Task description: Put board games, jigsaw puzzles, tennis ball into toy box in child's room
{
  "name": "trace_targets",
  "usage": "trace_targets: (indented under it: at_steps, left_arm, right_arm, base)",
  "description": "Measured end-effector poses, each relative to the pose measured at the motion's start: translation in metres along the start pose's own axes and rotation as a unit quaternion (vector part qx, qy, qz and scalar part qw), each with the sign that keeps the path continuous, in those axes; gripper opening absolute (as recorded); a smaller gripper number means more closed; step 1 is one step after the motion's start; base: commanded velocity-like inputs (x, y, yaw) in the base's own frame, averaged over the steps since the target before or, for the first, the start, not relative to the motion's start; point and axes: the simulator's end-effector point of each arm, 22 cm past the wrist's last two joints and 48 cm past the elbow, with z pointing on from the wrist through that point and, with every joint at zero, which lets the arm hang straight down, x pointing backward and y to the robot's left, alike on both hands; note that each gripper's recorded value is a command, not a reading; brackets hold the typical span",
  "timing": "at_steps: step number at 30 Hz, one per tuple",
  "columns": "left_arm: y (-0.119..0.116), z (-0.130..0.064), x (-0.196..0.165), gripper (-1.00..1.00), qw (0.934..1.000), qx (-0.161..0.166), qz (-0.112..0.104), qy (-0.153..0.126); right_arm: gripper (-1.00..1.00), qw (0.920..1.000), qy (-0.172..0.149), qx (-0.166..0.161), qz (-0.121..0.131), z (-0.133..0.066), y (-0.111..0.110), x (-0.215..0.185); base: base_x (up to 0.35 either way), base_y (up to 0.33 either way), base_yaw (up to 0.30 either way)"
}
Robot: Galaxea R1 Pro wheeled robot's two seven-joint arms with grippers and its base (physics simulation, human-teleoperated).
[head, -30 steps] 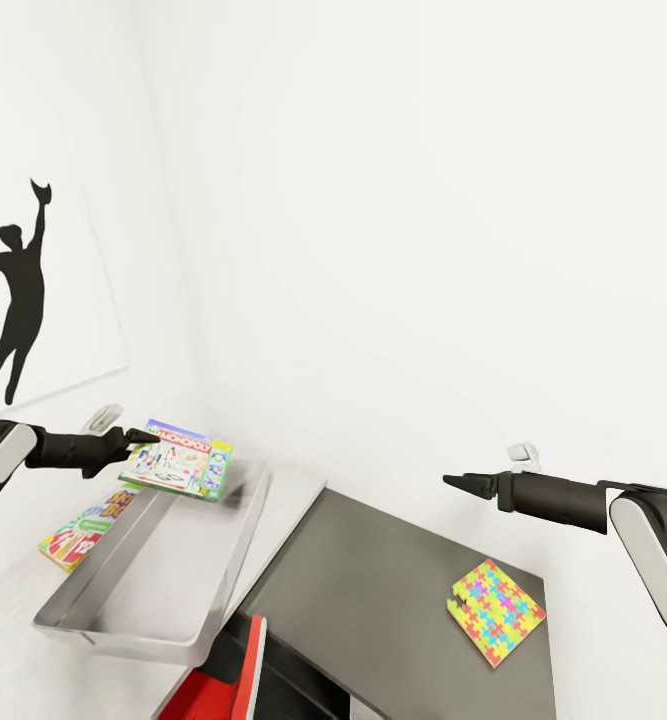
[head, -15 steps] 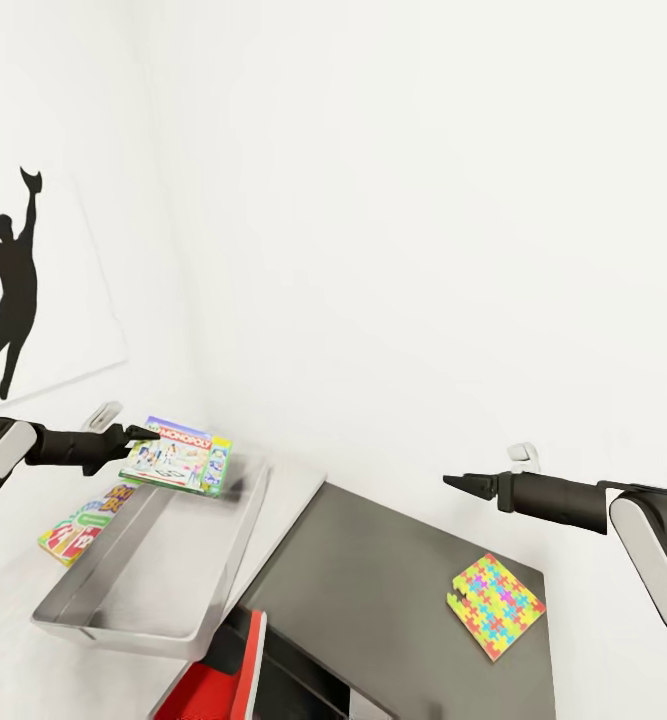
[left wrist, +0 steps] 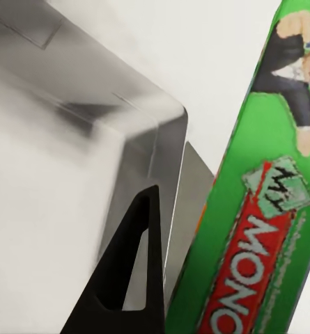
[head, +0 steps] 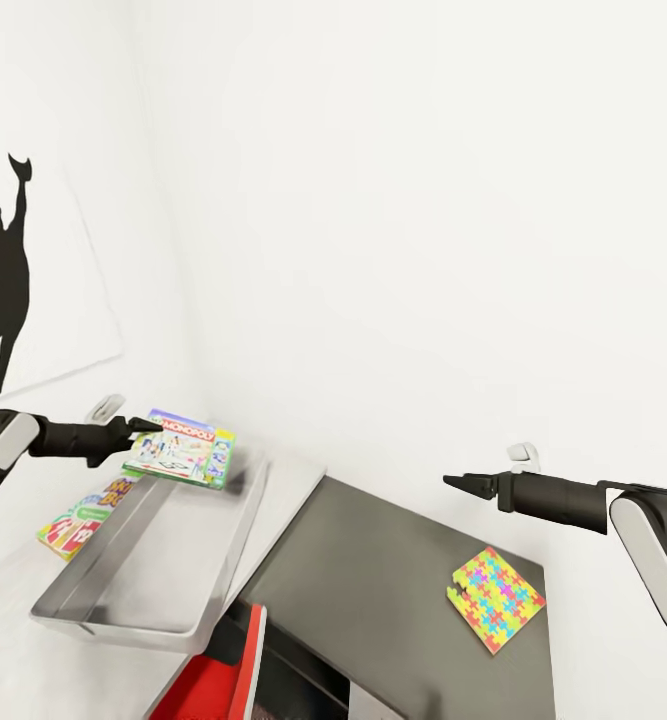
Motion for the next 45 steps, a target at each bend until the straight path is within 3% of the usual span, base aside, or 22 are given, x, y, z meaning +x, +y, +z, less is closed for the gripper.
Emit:
trace_targets:
  at_steps: [28,45]
  left_arm:
    - [0.014,0.025,0.01,-1.0,0.9997,-0.011,-0.006,0.02]
    - [0.034,0.044,0.032,-1.0,0.9972,-0.044,0.014,0.059]
  right_arm:
    - [1.0,0.9997,0.015,0.005,0.016,0.009,-0.018,0.013]
    - [1.0,0.9993,0.023,0.007,0.027,0.015,-0.028,0.022]
  base:
    - [0.0,0.0,0.0]
    - [0.0,0.0,0.0]
